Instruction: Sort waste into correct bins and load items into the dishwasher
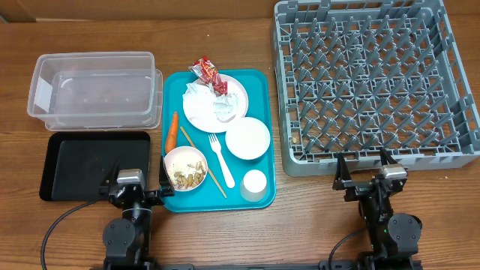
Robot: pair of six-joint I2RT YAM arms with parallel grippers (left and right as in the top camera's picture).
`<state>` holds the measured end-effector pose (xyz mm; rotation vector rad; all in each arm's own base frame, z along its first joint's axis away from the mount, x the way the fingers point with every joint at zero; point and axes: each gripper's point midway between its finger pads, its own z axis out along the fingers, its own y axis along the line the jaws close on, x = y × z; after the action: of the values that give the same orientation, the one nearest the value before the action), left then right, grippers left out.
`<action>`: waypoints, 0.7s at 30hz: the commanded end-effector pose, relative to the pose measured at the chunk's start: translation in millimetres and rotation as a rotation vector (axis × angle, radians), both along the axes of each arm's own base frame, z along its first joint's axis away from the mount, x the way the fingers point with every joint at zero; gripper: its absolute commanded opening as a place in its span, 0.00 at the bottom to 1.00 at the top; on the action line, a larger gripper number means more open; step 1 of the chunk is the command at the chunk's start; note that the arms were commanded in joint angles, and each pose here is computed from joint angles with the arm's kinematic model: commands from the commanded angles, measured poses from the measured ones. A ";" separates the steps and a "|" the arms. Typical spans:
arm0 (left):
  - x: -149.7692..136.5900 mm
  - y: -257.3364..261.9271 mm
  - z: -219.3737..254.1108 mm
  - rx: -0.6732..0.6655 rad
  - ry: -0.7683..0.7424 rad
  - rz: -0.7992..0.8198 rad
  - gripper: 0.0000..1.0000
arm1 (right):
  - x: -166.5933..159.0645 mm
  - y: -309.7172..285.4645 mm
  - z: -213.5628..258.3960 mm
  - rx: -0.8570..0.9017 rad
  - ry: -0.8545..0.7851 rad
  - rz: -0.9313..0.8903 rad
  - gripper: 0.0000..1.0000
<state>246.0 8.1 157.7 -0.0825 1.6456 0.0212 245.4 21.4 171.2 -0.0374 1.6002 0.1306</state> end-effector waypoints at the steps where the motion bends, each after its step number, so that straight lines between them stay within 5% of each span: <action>1: -0.1 -1.1 1.1 0.021 -0.010 -0.006 1.00 | 0.1 -0.6 -0.9 -0.004 -0.008 -0.003 1.00; 21: 0.4 -6.9 5.4 0.018 -0.028 -0.040 1.00 | 0.1 -0.6 -0.9 -0.004 -0.008 -0.003 1.00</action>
<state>246.4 7.9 162.7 -0.0822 1.6251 0.0187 245.4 21.5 171.1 -0.0380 1.6005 0.1306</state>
